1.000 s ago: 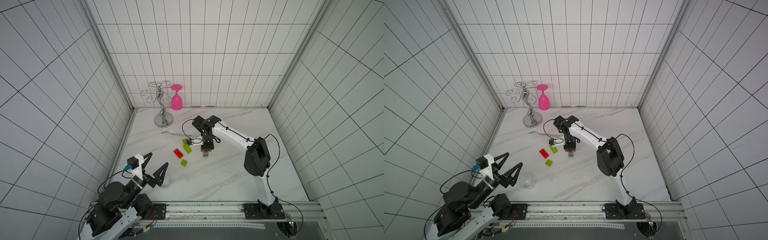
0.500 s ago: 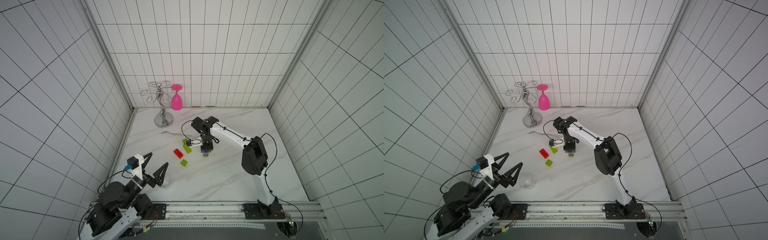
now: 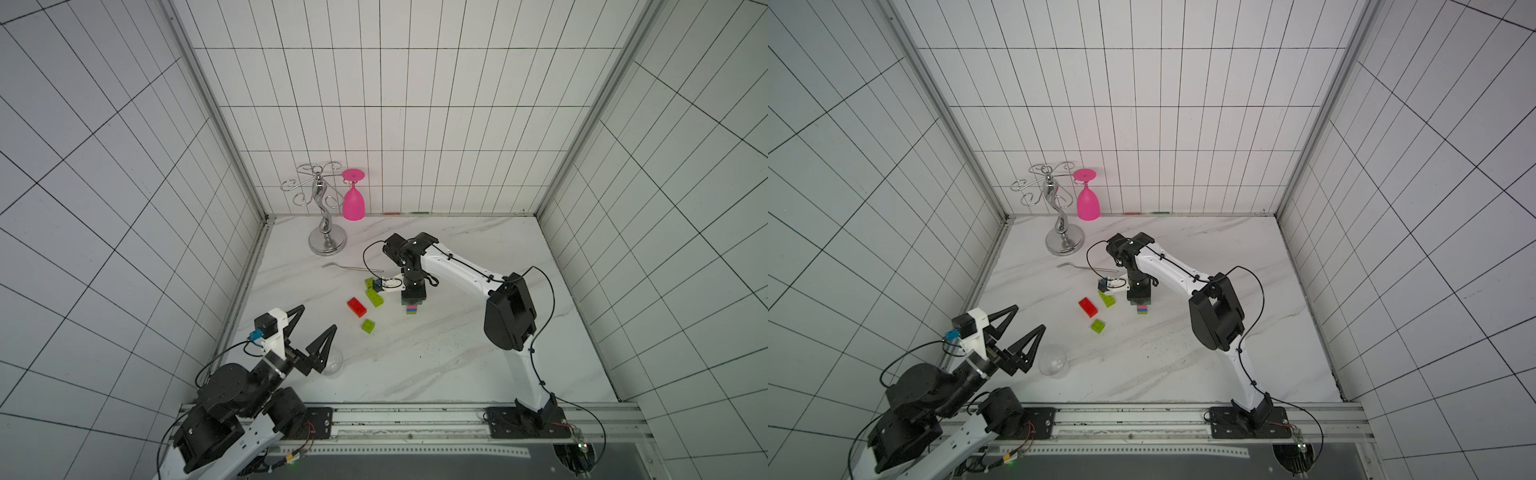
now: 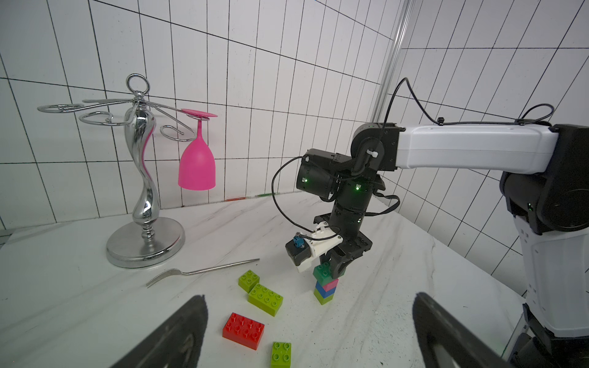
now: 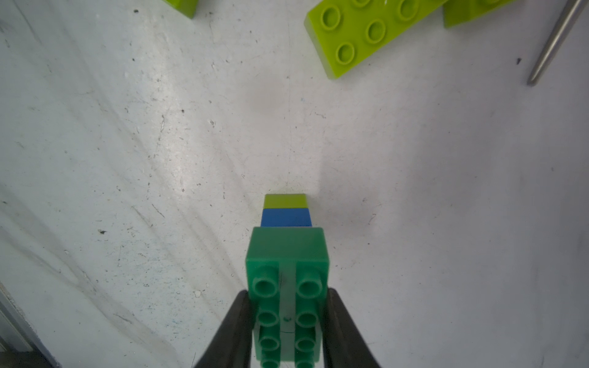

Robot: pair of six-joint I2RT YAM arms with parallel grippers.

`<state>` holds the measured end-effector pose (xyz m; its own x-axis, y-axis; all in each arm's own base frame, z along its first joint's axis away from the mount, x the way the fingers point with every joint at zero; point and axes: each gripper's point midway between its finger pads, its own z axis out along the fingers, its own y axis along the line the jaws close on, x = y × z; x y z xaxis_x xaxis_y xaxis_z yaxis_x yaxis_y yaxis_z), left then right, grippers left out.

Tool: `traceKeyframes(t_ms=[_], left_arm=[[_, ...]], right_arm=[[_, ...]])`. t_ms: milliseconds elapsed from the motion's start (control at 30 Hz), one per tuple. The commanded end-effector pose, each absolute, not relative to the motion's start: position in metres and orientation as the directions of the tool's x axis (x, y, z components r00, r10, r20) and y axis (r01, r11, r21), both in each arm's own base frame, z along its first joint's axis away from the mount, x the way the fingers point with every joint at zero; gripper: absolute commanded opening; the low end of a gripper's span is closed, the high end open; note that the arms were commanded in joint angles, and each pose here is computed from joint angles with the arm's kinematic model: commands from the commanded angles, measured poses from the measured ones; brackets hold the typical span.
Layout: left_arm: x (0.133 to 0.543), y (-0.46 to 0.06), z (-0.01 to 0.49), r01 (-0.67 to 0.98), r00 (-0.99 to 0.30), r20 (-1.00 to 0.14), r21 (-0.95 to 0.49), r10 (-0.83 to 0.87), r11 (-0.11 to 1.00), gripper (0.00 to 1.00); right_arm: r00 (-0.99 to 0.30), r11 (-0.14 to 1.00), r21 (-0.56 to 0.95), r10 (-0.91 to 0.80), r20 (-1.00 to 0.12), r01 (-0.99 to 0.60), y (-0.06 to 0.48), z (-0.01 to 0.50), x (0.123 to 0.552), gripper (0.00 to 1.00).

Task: Assemble a spoon with lego
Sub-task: Assemble the lego brick with the lego brick.

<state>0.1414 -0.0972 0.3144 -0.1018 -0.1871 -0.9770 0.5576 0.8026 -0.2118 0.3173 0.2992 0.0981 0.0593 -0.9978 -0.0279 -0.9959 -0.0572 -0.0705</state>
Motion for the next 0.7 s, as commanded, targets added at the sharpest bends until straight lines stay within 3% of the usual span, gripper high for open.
traceKeyframes(t_ms=[0,667], left_arm=[[0.139,-0.097,0.313,0.566,-0.099,-0.979,-0.203,-0.179,0.799,0.99],[0.138,-0.097,0.313,0.567,-0.1,-0.979,-0.204,-0.18,0.798,0.99]], right_arm=[[0.047,-0.044,-0.079,-0.999,-0.028,-0.996,0.291,0.109,0.313,0.24],[0.027,-0.027,-0.059,-1.0,-0.005,-0.998,0.287,0.089,0.32,0.24]])
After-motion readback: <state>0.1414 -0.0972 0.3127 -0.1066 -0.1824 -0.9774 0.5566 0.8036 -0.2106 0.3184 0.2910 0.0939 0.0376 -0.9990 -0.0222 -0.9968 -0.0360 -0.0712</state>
